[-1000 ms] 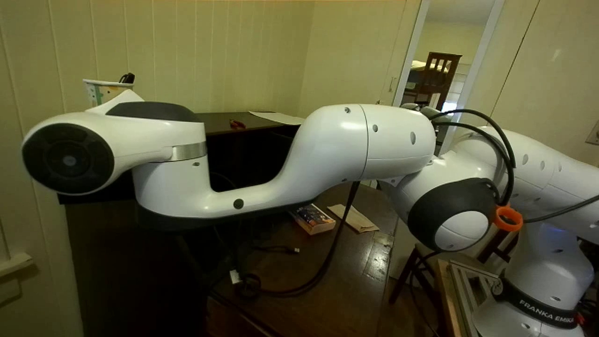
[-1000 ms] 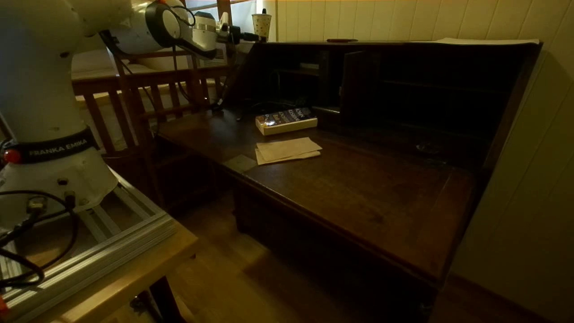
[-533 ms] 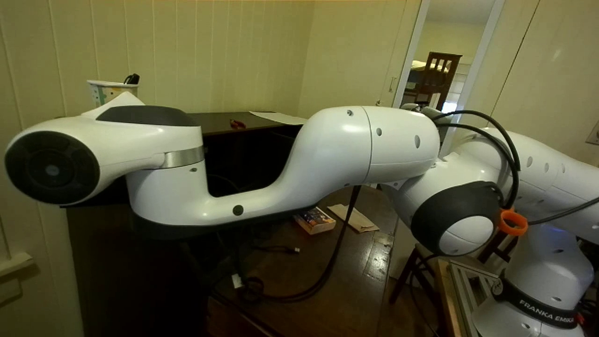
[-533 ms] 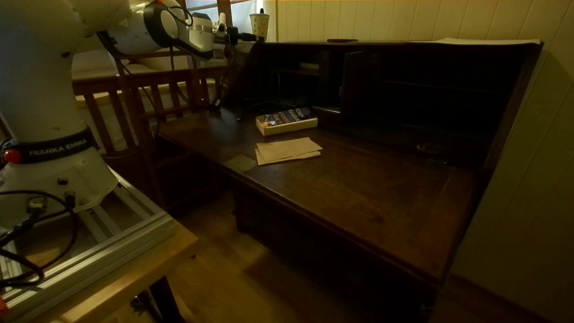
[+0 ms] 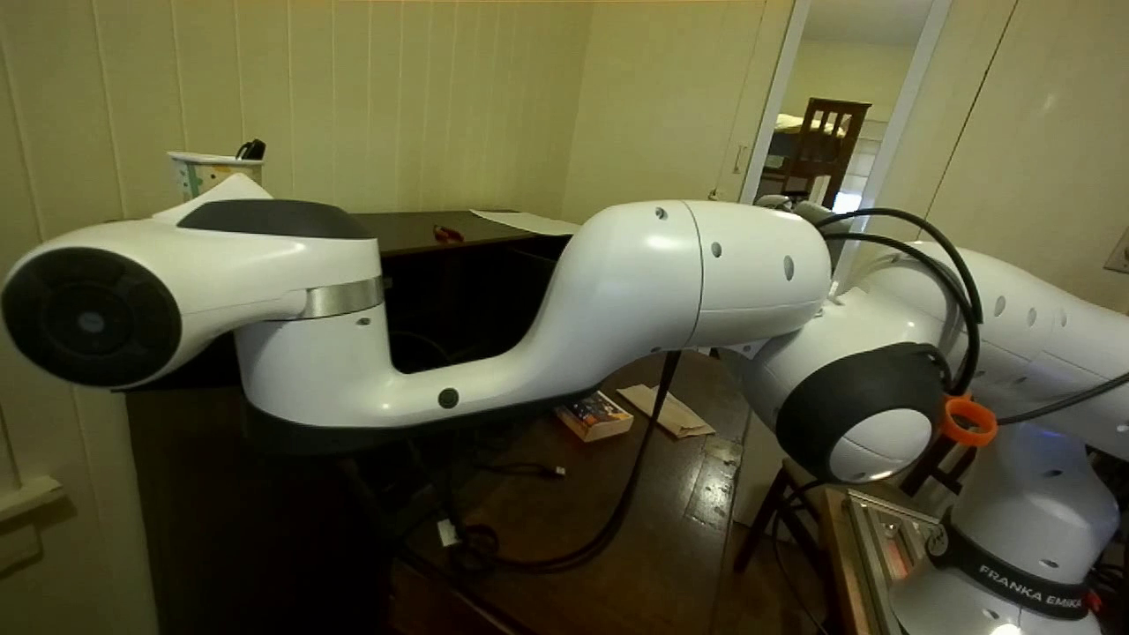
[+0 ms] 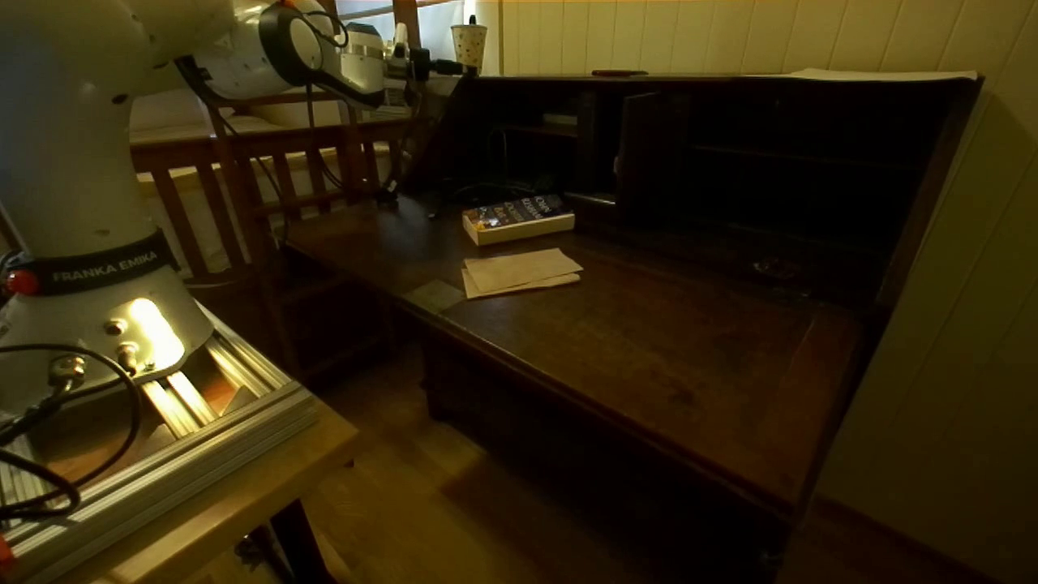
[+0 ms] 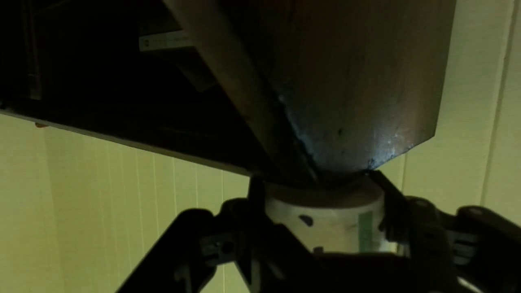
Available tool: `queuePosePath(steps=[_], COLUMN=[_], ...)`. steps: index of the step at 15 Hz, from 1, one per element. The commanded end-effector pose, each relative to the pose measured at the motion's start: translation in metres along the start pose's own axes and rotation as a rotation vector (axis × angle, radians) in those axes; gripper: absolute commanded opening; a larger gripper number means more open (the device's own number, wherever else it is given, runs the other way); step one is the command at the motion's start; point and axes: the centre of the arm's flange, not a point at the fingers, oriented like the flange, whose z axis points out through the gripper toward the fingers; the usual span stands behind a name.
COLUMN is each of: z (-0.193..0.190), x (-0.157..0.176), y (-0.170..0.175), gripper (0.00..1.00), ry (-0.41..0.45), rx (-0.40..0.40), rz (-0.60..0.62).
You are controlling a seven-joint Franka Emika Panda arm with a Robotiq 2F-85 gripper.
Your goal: Make the cup stand
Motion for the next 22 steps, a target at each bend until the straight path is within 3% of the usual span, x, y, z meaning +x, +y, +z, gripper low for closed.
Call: queuePosePath(steps=[1, 5, 11, 12, 16, 18, 20, 22], z=[0.038, 0.037, 0.027, 0.027, 0.048, 0.054, 0.056, 0.053], x=[-0.017, -0.012, 0.002, 0.005, 0.014, 0.015, 0.015, 0.016], y=[-0.018, -0.012, -0.011, -0.008, 0.019, 0.029, 0.030, 0.027], gripper=[0.39, 0.39, 0.39, 0.39, 0.39, 0.39, 0.39, 0.39], ry=[-0.090, -0.112, 0.004, 0.020, 0.084, 0.093, 0.099, 0.107], rx=[-0.122, -0.126, -0.160, -0.182, -0.431, -0.500, -0.504, -0.434], rz=[0.016, 0.026, 0.001, -0.001, -0.015, -0.016, -0.012, -0.009])
